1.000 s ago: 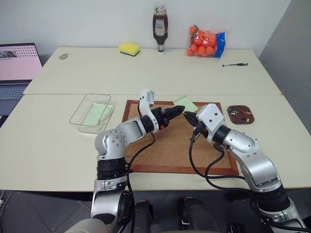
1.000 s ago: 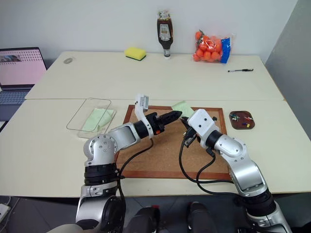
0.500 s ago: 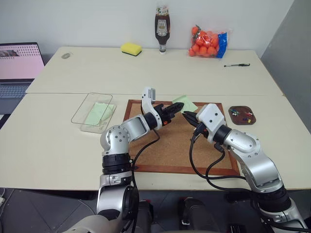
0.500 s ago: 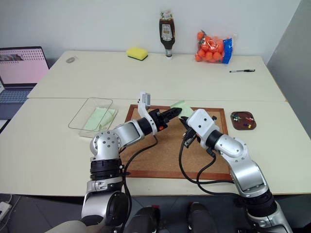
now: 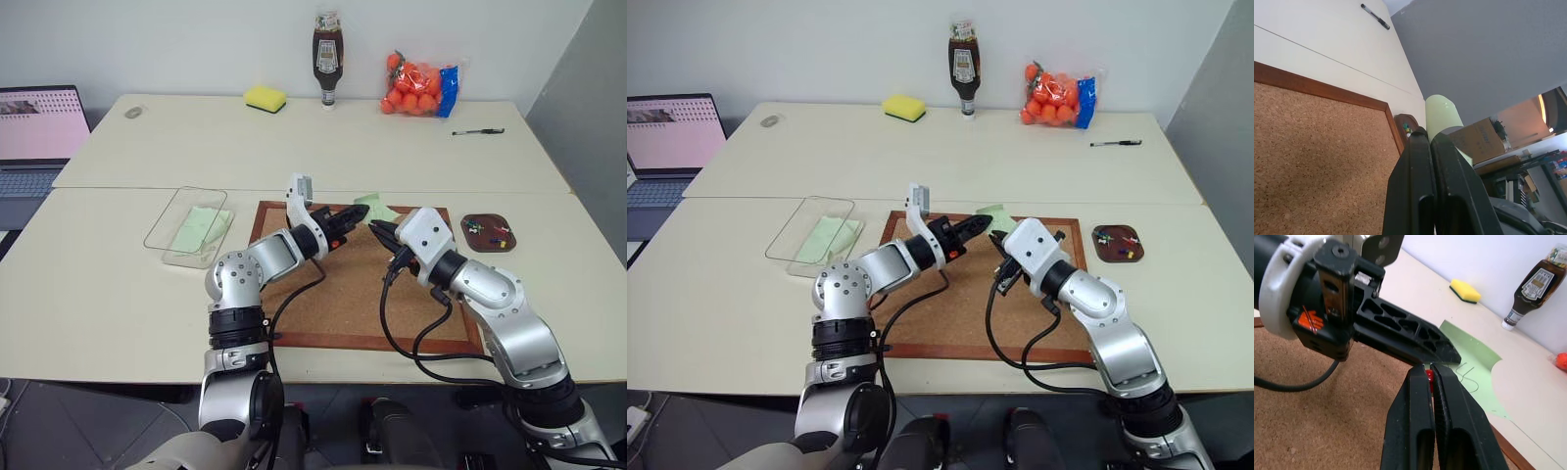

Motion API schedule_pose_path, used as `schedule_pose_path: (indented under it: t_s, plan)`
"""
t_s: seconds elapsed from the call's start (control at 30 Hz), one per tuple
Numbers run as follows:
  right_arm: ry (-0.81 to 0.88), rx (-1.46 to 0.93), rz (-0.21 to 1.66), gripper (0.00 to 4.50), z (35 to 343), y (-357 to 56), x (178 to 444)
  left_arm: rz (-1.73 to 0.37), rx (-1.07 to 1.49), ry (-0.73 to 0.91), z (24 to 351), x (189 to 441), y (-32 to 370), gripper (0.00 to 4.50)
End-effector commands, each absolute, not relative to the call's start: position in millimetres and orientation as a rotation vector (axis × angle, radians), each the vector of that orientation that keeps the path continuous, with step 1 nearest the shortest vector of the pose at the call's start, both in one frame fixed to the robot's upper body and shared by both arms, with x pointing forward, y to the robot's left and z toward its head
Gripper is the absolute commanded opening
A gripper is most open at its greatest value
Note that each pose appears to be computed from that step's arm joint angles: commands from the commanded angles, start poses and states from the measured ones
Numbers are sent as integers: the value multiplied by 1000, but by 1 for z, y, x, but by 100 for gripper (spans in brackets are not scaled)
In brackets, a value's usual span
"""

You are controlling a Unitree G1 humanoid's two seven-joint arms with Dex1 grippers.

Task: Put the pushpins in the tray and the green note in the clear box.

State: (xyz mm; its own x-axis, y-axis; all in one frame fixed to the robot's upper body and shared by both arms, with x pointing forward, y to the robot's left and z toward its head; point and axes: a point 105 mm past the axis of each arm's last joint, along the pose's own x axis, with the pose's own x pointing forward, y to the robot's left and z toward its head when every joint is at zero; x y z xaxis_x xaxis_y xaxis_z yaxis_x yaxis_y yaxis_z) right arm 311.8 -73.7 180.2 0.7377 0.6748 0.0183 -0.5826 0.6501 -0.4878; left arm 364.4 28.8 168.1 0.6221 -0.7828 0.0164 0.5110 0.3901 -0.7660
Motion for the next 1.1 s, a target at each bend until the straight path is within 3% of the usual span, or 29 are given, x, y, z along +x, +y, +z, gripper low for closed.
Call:
schedule_pose_path:
  t_s: [0.03,0.47,0.83,1.1]
  plan:
    - [-332,-463,689,0,205,-75,306,-872,-812,324,184,365,28,1]
    - [-399,-463,603,0,220,-92,304,-854,-788,313,182,368,32,1]
    - [-114,-386,203,0,171,-193,332,-927,-598,225,185,349,35,1]
    - [26,-340,25,0,150,-239,362,-963,-512,161,194,339,33,1]
